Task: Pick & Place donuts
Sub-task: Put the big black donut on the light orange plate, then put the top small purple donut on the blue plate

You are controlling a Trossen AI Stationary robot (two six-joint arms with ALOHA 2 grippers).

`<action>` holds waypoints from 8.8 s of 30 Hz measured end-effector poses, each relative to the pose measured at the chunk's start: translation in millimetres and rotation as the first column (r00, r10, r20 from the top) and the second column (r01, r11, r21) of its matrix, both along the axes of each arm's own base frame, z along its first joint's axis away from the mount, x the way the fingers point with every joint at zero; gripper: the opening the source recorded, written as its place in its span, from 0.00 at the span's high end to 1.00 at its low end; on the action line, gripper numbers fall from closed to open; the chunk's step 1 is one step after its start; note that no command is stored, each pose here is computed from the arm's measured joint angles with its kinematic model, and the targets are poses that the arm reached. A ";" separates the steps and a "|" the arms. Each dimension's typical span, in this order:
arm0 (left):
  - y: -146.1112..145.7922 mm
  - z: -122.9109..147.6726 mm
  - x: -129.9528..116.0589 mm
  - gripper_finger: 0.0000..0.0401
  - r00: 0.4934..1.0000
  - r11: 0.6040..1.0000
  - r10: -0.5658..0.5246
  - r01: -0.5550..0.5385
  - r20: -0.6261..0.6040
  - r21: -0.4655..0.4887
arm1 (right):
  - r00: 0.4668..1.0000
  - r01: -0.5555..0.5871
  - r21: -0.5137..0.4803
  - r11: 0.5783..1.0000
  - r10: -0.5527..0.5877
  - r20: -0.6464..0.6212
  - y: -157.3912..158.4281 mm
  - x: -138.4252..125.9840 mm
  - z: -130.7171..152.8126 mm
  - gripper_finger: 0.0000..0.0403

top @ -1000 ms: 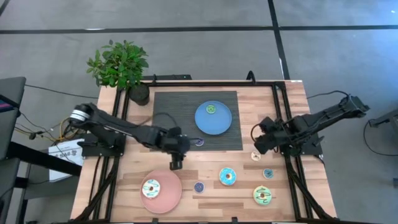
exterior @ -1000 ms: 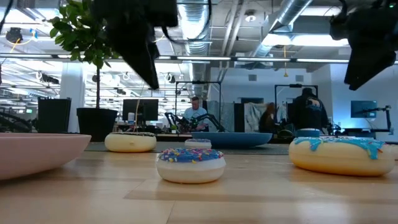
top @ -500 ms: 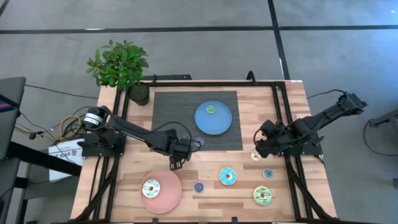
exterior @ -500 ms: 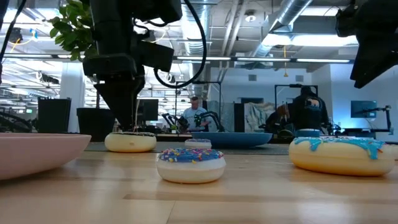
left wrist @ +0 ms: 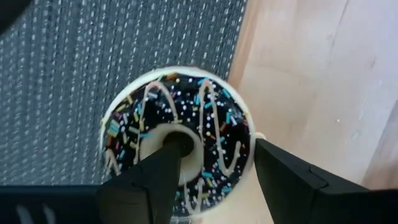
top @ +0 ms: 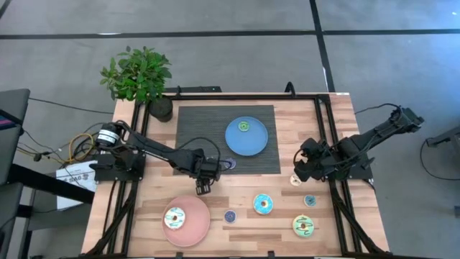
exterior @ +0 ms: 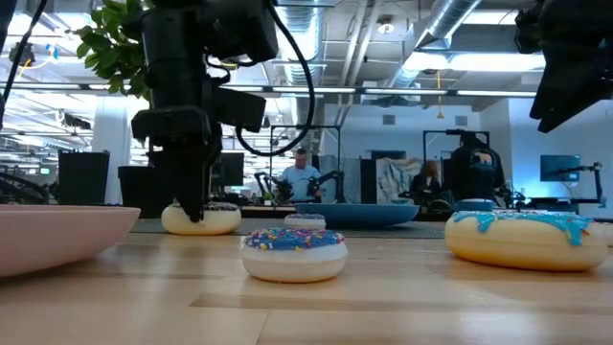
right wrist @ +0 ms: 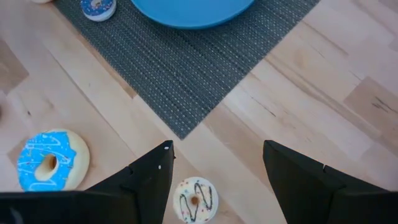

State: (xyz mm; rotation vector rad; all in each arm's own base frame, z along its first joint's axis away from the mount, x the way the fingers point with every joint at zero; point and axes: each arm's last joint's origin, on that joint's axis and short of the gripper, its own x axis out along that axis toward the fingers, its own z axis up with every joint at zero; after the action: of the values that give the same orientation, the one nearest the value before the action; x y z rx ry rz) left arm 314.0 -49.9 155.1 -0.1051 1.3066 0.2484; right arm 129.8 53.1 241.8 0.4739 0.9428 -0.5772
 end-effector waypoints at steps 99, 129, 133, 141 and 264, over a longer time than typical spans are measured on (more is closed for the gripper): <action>-93.8 109.6 -13.9 0.49 0.934 0.935 0.354 -0.354 0.052 -0.008 | 0.992 -0.048 -0.074 0.996 0.056 0.114 4.7 14.6 3.6 0.41; 19.9 85.5 -159.3 1.00 0.629 0.993 0.047 0.054 0.776 -0.104 | 0.977 -0.013 0.033 0.999 0.005 0.215 1.8 227.4 -0.6 0.40; 25.1 86.7 -181.3 1.00 0.612 0.993 0.042 0.061 0.790 -0.100 | 0.995 0.069 0.149 0.986 -0.078 0.054 -8.8 267.1 -12.5 0.40; 28.2 92.9 -200.7 1.00 0.579 0.987 0.010 0.126 0.815 -0.102 | 0.980 0.197 0.264 0.944 -0.198 -0.022 -4.3 312.1 -44.6 0.30; 28.2 83.2 -206.3 1.00 0.662 0.982 -0.072 0.179 0.746 -0.064 | 0.877 0.479 0.218 0.850 -0.453 -0.159 -19.0 319.7 -102.5 0.55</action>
State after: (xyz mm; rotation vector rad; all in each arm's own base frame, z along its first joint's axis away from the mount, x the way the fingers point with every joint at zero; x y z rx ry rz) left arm 107.7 -21.7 238.3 -0.2042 0.4932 -0.0183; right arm 449.5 34.1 139.4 0.9266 1.0084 -0.9358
